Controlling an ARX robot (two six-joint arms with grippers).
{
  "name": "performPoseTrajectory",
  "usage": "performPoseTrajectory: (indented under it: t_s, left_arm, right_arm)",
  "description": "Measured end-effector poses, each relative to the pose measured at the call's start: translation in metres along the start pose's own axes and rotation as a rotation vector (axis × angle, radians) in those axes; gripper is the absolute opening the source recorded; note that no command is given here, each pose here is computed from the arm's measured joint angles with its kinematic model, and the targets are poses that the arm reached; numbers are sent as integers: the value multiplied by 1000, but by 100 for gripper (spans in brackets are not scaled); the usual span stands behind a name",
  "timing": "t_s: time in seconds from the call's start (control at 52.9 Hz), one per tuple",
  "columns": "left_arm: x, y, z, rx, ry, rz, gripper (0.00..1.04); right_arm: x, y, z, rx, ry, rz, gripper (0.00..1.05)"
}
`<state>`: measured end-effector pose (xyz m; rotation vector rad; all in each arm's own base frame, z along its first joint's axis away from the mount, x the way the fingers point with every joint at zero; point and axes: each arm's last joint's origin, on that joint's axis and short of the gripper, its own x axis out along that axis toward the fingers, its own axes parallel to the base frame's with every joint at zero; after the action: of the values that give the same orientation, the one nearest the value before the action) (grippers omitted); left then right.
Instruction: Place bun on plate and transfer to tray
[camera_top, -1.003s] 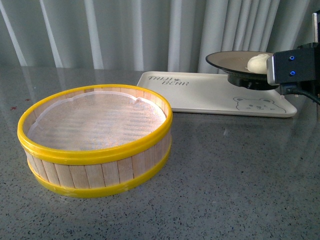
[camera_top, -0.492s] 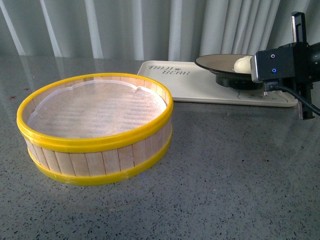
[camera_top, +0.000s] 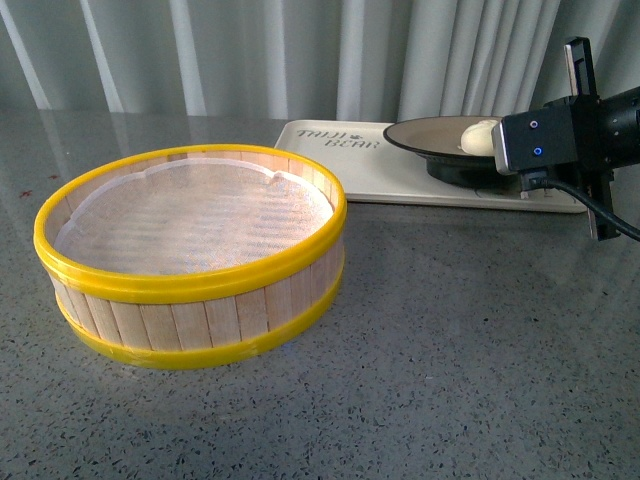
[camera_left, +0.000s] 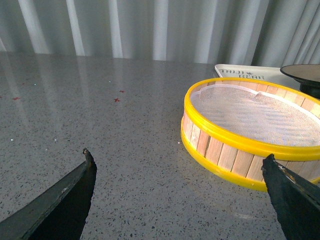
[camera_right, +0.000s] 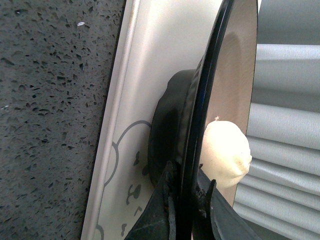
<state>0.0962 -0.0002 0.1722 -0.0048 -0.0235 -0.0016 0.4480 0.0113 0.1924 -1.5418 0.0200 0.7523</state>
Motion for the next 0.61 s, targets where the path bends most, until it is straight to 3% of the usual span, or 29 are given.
performPoseTrajectory:
  t_s: [0.378, 0.605]
  left_arm:
    - [0, 0, 0, 0, 0, 0, 98]
    - [0, 0, 0, 0, 0, 0, 98]
  right_arm:
    - [8, -1, 5, 57, -8, -11, 4]
    - [4, 2, 7, 114, -22, 6, 50]
